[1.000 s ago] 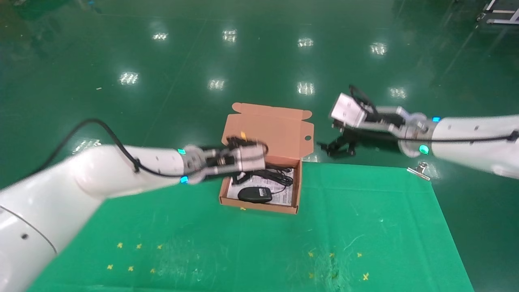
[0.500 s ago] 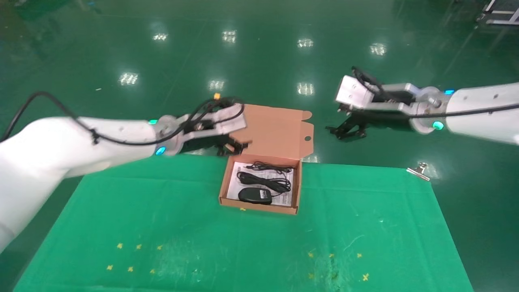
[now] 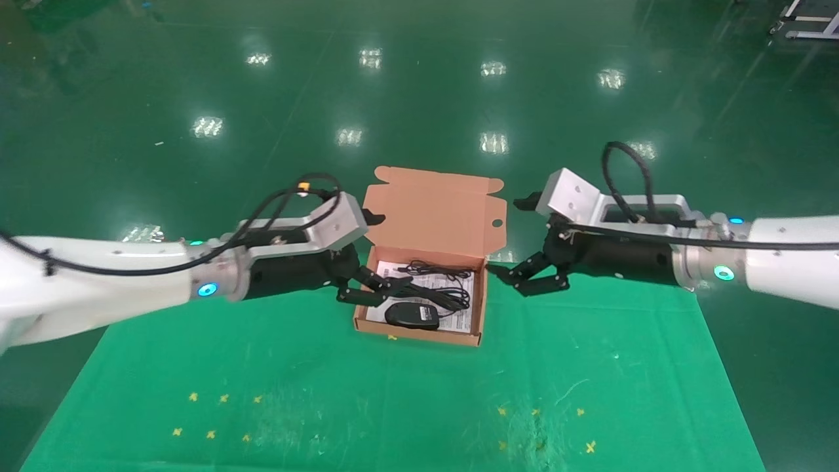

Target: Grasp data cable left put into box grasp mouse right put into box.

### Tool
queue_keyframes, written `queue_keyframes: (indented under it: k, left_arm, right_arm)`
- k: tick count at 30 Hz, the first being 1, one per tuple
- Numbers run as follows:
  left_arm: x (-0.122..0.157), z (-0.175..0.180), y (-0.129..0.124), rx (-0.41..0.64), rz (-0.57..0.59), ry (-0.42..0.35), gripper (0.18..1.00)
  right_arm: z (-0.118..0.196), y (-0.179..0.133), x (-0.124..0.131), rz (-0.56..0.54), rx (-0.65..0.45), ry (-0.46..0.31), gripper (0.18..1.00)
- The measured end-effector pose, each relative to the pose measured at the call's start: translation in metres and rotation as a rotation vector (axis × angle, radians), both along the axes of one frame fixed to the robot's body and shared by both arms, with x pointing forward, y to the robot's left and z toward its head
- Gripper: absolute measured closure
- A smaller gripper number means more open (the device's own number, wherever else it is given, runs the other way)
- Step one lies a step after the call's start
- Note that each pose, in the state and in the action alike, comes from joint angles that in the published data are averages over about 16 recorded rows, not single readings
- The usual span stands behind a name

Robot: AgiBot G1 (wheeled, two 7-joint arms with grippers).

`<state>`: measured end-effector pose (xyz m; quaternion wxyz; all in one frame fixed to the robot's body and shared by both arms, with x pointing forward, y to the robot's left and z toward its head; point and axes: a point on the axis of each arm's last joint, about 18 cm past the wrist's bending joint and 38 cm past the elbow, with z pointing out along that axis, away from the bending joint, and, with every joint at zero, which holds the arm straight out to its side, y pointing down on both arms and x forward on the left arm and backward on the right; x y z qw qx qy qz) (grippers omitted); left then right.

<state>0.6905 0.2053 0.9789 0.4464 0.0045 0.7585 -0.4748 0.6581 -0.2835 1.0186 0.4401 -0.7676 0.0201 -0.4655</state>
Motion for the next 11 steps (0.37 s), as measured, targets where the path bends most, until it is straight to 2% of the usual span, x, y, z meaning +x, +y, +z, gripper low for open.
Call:
queue_keyframes:
  k: [11]
  left_arm:
    - [-0.031,-0.003,0.019,-0.1,-0.088,0.064,0.188]
  right_arm:
    - [-0.012,0.0,-0.028,0.107,0.088,0.058,0.178]
